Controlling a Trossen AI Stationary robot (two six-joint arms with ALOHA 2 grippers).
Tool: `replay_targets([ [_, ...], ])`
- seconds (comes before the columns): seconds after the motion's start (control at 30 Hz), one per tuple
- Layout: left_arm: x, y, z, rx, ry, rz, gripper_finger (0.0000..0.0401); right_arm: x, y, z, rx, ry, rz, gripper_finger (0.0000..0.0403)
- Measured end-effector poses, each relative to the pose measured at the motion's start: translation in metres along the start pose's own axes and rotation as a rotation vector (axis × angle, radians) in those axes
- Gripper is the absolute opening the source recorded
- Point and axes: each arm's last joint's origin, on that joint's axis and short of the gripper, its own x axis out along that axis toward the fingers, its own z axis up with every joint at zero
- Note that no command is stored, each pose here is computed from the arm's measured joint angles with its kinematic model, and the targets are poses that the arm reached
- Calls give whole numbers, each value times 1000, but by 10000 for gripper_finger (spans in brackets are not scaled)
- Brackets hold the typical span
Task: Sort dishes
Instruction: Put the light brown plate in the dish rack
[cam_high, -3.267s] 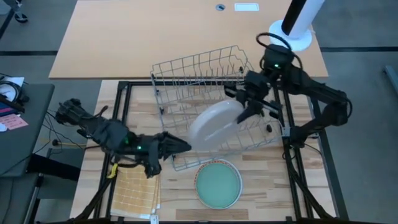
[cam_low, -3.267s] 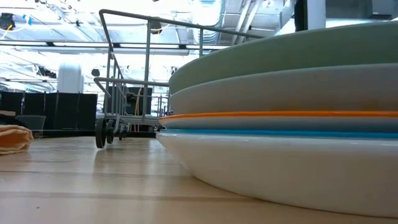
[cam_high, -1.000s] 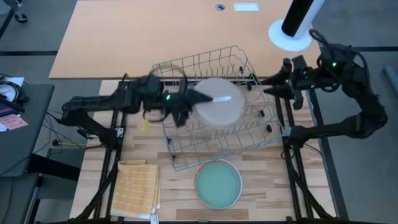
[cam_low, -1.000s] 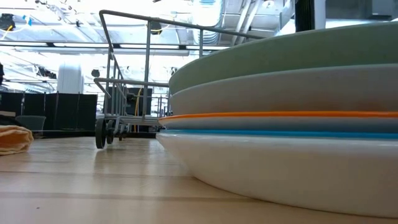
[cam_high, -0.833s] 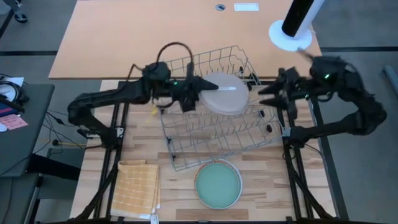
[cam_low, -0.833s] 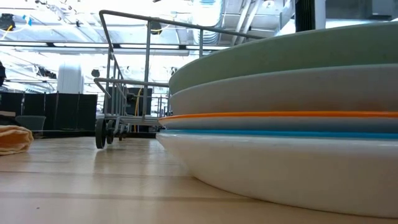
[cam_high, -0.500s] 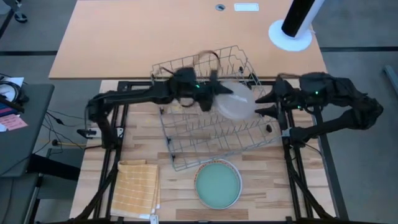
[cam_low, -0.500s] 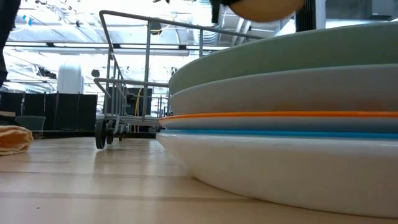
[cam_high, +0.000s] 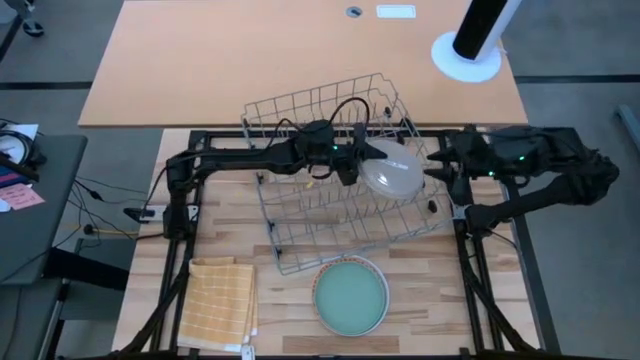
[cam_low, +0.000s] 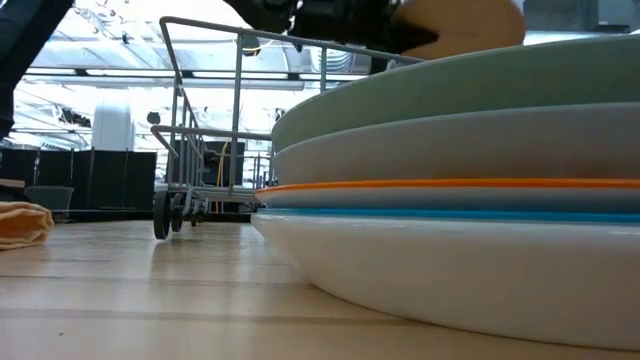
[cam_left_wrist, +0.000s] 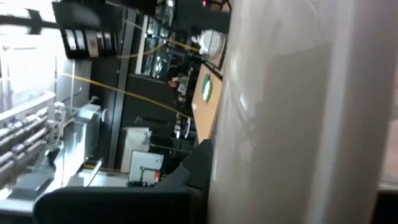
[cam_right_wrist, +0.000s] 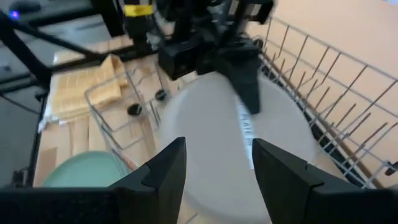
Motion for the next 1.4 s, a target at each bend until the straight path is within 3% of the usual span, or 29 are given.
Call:
replay_targets([
  [0.23,3,-3,1,-54,9,8,33,43,14,-32,-148,255,-35,187],
  [0.37,3,-7,-2,-106,30,-5,36,70,28,-49,-274,327,-129,187],
  [0.5,3,-9,-3,-158,53,-38,35,81,42,-54,-359,312,-240,187],
  [0.63,3,-14,-3,-210,79,-73,35,88,56,-58,-433,313,-253,187],
  [0.93,2,-15,-7,-273,155,-74,36,100,72,-64,-470,260,-430,197],
  [1.17,1,-12,-9,-363,190,-38,36,91,77,-49,-376,222,-391,233],
  [1.4,2,-11,-2,-415,211,-4,36,85,75,-41,-511,204,-428,234],
])
